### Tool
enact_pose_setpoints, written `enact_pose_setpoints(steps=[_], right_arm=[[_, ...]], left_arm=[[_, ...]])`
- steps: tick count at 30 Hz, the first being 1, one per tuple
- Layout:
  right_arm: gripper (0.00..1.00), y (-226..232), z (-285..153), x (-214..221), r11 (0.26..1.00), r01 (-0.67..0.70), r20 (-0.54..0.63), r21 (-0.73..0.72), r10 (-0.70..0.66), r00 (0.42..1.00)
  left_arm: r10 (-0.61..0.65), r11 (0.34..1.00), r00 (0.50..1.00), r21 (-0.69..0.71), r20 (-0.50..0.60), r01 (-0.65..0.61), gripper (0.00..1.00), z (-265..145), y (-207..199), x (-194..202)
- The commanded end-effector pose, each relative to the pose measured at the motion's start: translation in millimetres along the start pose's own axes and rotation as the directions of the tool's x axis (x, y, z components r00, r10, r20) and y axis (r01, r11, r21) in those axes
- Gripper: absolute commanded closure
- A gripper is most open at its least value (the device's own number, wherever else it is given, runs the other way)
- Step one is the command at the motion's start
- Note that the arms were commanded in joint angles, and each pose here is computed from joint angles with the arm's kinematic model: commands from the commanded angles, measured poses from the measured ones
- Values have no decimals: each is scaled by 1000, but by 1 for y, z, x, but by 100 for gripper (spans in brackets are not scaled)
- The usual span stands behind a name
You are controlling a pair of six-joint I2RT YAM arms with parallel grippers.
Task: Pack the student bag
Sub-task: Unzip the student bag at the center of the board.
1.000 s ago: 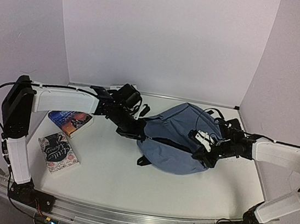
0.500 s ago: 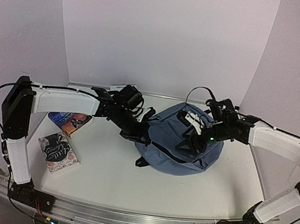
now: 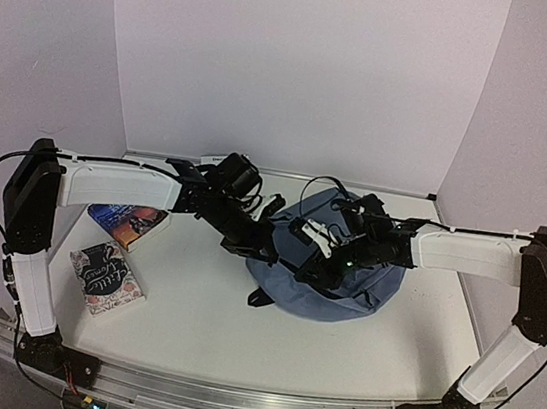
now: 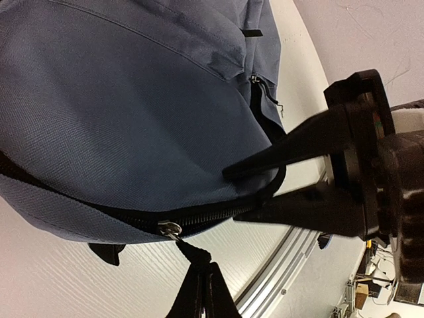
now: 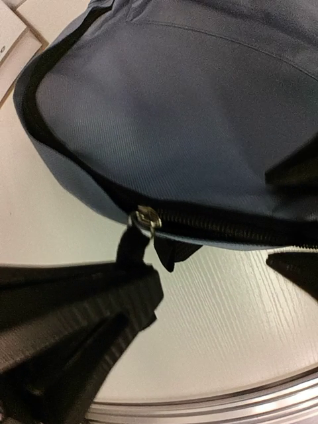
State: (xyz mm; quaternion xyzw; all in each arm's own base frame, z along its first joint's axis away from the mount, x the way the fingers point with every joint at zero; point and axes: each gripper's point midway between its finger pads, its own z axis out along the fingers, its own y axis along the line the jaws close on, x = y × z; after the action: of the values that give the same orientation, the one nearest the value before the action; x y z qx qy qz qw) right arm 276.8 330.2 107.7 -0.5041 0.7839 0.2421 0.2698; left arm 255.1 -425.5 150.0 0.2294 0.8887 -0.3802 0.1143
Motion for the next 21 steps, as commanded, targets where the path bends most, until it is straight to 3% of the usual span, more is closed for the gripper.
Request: enact_pose_setpoints(steps=[1,13,17,20,21], right_arm=[[100,-7,-9,-20,998,41,66,51,-44,997],[100,20,-41,48,984,177,-98,21,-174,980],[100,14,-54,75,961,268,-183,62,-253,950],[99,-7,-65,85,952,282,-217,116,-253,943],[93,-13,-67,86,953,276,-224,125,-244,943]], left_arm=[[5,1000,994,11,111,-6,100,-28,-9,-29],[-26,971,991,-233,131,57,100,-45,62,-48],[-20,970,992,-239,124,49,100,-46,67,-49],[-7,987,994,-159,109,24,100,-43,52,-46],[3,994,994,-113,106,9,100,-41,43,-45]])
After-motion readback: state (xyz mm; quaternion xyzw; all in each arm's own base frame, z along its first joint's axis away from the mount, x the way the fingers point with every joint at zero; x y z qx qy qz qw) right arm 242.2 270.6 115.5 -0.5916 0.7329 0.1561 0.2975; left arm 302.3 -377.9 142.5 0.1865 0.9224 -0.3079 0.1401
